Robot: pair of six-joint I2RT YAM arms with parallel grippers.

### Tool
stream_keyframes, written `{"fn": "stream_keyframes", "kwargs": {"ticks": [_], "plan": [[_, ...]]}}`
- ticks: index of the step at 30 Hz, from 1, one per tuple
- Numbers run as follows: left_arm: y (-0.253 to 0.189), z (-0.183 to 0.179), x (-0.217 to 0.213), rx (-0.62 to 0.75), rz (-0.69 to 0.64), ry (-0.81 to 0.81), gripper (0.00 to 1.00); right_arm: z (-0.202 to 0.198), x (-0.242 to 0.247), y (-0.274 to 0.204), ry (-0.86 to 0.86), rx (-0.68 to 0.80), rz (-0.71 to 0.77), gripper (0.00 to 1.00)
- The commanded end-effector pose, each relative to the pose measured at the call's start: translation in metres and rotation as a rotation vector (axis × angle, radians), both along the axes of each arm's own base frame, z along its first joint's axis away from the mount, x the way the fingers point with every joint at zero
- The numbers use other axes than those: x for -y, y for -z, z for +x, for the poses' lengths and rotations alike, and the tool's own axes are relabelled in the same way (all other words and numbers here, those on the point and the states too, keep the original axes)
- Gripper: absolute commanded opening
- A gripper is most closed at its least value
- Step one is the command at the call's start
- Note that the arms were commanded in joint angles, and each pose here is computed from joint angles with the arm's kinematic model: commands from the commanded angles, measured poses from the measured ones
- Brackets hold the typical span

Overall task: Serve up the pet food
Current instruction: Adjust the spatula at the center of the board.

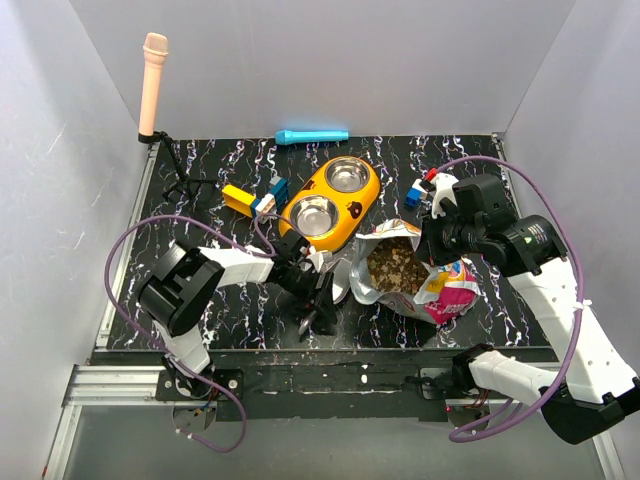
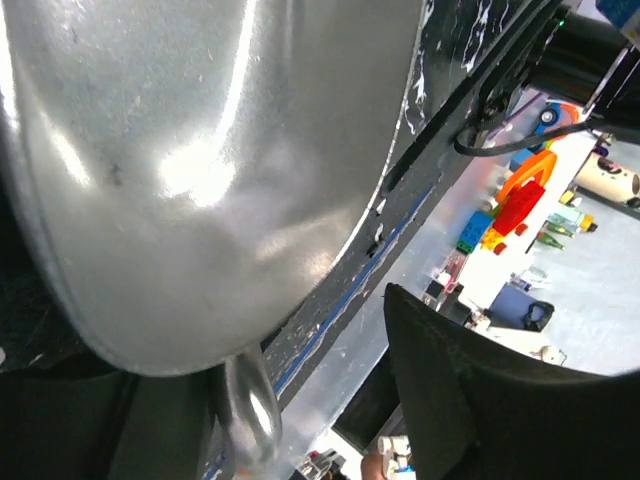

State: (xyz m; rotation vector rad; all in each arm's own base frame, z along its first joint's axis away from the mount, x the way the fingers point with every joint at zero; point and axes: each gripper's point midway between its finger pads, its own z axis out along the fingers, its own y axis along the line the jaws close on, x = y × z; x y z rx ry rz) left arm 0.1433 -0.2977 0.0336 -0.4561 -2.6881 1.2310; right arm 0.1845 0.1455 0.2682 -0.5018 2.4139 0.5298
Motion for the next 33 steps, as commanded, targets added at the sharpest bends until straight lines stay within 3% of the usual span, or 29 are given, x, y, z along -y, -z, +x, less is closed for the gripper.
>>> {"fn": "stream_keyframes", "kwargs": {"ticks": [1,8,16,22,28,33], "plan": [[0.002,0.012,-0.013,0.111,0.035,-0.016,0.67,-0.001,-0.024,-0.061,-0.059,0.143,0.192,0.01],[-0.006,0.001,-0.027,0.116,0.032,-0.179,0.71,0.002,-0.029,-0.064,-0.062,0.140,0.205,0.01],[-0.011,0.007,-0.028,0.123,-0.069,-0.424,0.64,0.004,-0.032,-0.064,-0.065,0.133,0.219,0.01],[-0.009,0.016,-0.027,0.153,-0.108,-0.474,0.62,0.003,-0.031,-0.062,-0.063,0.121,0.209,0.01],[-0.002,0.019,-0.027,0.126,-0.134,-0.522,0.53,0.002,-0.030,-0.064,-0.060,0.124,0.209,0.01],[0.000,0.019,-0.025,0.119,-0.142,-0.524,0.58,0.002,-0.030,-0.066,-0.059,0.127,0.212,0.01]]}}
